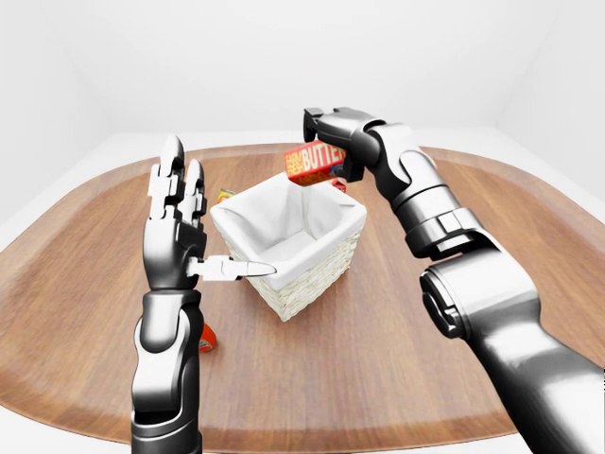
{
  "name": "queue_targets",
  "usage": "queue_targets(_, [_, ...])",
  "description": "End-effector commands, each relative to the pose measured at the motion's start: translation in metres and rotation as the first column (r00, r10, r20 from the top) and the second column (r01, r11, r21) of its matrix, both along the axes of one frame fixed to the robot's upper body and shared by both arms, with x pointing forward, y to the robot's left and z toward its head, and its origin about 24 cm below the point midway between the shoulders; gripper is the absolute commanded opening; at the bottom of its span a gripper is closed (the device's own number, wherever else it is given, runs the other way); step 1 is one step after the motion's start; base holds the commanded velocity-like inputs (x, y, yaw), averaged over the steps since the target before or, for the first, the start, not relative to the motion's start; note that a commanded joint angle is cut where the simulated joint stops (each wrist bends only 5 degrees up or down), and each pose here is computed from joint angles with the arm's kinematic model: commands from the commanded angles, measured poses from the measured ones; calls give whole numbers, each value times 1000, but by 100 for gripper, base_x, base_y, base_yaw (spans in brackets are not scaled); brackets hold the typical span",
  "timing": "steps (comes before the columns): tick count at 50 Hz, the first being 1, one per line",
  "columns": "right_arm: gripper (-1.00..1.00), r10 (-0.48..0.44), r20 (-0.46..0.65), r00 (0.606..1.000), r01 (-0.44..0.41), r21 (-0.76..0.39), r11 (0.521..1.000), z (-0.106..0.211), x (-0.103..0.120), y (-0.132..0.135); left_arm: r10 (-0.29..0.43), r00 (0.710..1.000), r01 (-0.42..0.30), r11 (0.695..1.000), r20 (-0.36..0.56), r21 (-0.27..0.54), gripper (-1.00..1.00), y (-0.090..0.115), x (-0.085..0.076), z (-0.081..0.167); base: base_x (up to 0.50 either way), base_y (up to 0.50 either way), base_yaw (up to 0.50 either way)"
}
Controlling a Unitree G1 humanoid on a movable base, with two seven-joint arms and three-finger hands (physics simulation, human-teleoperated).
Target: Pick up the butter and put it in the basket.
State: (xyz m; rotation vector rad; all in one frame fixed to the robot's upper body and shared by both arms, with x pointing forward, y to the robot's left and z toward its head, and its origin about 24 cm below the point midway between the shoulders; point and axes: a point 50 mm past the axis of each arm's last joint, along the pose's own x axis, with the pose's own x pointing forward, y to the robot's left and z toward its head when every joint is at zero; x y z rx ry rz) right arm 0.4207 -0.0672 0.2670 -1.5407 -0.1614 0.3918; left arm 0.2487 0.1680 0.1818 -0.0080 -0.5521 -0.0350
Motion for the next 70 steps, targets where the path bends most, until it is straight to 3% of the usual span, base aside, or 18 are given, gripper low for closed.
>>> queue_targets(1, [-100,0,60,998,3,-59,998,7,-1,8,2,1000,-2,1000,-8,-4,100,1,-1,-2,0,0,0])
queue_targets(18, [-100,45,21,999,-42,-125,991,-15,-9,26,4,1000,-4,1000,-12,-14,100,3,-1,-3,0,0,0])
queue_targets(39, [-100,119,160,980,-63,-319,946,-26,-13,63,4,1000,-4,1000,-19,-23,100,5,0,-4,0,0,0])
queue_targets(70, [-100,151,93,984,-100,-412,905,-69,-23,75,4,999,-5,999,-37,-31,100,6,-1,-9,0,0,0])
